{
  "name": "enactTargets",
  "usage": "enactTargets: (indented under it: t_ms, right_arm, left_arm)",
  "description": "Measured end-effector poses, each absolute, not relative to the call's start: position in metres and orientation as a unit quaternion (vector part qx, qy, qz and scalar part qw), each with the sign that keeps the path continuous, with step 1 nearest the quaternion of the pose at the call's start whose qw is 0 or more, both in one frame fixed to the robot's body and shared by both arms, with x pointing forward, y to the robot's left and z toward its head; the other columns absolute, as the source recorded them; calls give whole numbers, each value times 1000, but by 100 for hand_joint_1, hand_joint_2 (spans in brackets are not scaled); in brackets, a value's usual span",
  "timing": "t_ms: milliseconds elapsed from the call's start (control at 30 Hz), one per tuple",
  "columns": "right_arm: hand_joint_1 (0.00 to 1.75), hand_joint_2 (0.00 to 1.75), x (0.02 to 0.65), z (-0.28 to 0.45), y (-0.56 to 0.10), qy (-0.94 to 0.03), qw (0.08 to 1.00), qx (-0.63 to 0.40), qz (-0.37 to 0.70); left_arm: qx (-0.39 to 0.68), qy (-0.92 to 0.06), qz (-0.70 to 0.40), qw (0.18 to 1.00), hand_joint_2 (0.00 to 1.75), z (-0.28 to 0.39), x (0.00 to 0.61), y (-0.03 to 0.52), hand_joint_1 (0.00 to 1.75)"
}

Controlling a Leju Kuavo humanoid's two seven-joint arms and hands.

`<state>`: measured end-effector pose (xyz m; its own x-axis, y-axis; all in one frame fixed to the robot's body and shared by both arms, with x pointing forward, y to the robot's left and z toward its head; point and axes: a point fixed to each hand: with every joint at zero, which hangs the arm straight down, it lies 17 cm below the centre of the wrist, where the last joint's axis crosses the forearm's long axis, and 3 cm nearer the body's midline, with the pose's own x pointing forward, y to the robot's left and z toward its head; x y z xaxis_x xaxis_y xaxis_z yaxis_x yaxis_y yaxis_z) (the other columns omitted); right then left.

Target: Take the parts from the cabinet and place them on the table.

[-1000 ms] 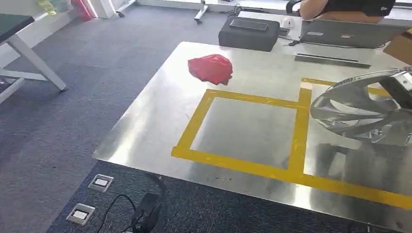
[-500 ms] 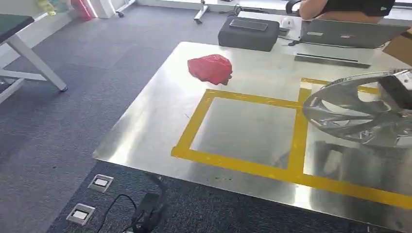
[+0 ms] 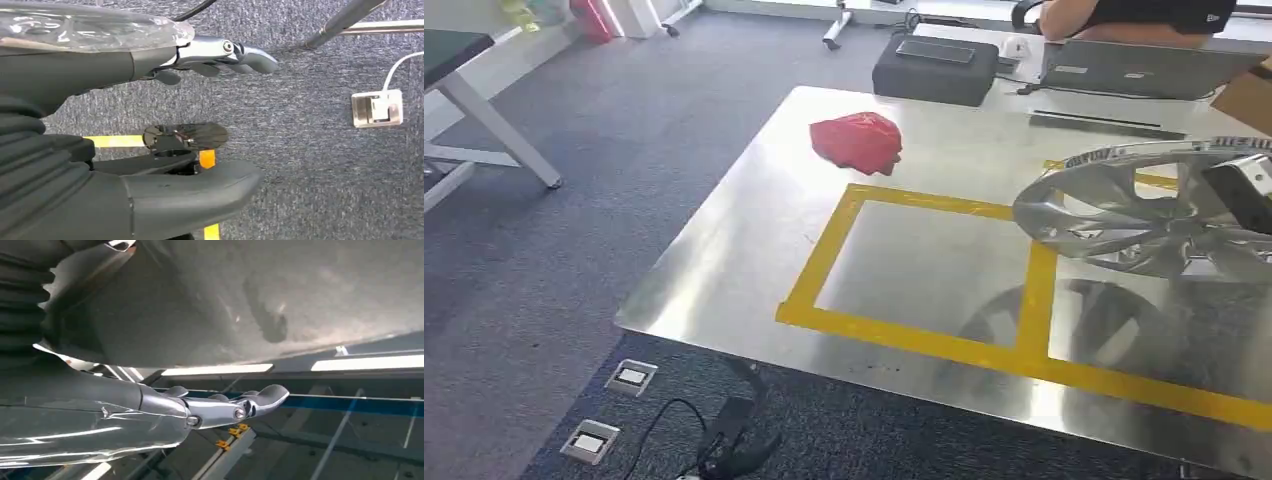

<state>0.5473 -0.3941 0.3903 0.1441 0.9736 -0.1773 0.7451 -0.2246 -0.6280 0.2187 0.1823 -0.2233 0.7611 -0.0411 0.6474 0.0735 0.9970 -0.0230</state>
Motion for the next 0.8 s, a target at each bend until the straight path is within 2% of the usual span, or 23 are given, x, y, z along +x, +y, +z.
enactTargets:
  t_ms: [333, 467, 600, 733, 800]
  right_arm:
    - [0, 0, 558, 383, -414, -575, 244, -729, 281]
    - [0, 0, 576, 369, -427, -551, 291, -718, 312]
    - [0, 0, 612, 337, -444, -538, 437, -629, 352]
    - [0, 0, 621, 294, -436, -527, 641, -449, 331]
    - [0, 0, 621, 288, -421, -534, 685, -378, 321]
  left_arm:
    - [-22, -343, -23, 939, 175, -224, 219, 184, 0]
    - [-22, -346, -22, 938, 175, -223, 219, 184, 0]
    - [-25, -347, -17, 937, 175, -222, 220, 184, 0]
    - [-27, -345, -12, 938, 175, -224, 218, 187, 0]
    - [-28, -344, -12, 939, 175, -224, 218, 188, 0]
